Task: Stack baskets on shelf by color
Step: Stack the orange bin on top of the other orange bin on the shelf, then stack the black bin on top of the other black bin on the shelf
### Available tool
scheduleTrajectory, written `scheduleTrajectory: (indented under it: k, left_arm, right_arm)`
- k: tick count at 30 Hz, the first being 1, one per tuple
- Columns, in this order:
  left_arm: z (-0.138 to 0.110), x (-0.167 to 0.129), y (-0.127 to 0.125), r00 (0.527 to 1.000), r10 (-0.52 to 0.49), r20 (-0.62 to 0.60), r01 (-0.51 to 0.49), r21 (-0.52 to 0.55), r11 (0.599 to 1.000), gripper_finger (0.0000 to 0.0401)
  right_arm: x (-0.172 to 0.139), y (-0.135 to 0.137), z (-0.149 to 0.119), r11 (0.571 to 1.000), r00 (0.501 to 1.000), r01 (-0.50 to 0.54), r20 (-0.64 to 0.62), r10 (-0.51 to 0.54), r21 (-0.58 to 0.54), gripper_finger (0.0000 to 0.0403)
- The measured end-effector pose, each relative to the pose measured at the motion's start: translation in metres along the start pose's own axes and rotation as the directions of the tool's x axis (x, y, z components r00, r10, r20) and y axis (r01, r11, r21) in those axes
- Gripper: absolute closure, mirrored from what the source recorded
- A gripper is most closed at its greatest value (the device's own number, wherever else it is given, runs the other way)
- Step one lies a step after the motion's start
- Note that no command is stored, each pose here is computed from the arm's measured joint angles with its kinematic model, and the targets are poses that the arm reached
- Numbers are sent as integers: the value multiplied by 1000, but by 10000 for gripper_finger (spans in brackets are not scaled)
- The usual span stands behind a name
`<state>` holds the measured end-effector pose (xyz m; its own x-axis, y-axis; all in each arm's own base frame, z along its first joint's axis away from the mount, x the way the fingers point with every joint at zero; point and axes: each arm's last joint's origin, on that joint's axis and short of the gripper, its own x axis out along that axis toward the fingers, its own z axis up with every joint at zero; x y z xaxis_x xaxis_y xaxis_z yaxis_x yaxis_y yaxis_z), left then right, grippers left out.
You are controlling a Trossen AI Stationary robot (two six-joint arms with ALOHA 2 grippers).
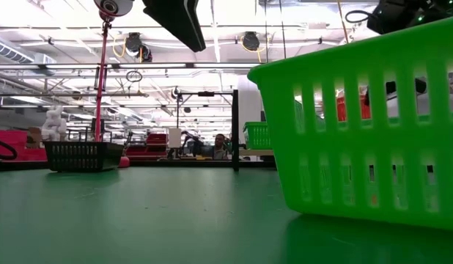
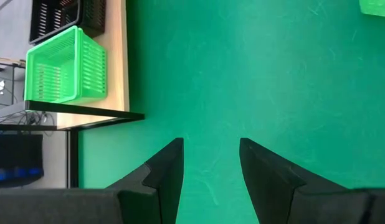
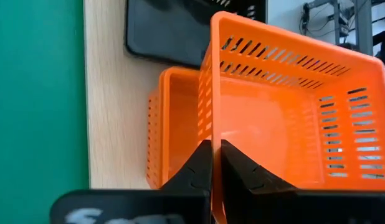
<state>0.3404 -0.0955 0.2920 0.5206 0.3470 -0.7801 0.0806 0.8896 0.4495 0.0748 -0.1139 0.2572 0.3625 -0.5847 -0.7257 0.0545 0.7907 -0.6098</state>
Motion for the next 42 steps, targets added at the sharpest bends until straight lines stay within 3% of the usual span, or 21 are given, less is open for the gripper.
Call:
scheduleTrajectory:
  k: [18, 30, 36, 42]
  left_arm:
    - [3, 0, -1, 999, -29, 34, 29, -2, 1000, 242]
    - [5, 0, -2, 997, -64, 47, 64, 4, 998, 242]
    - [5, 0, -2, 997, -64, 46, 64, 4, 998, 242]
    - [5, 0, -1, 997, -63, 45, 63, 4, 998, 242]
  right_arm:
    - [0, 6, -4, 997, 997, -74, -20, 73, -16, 398]
    - [0, 5, -4, 998, 998, -66, -18, 66, 9, 333]
    - [0, 5, -5, 998, 998, -50, -44, 52, 46, 324]
    - [-7, 6, 1, 995, 998, -36, 52, 31, 98, 324]
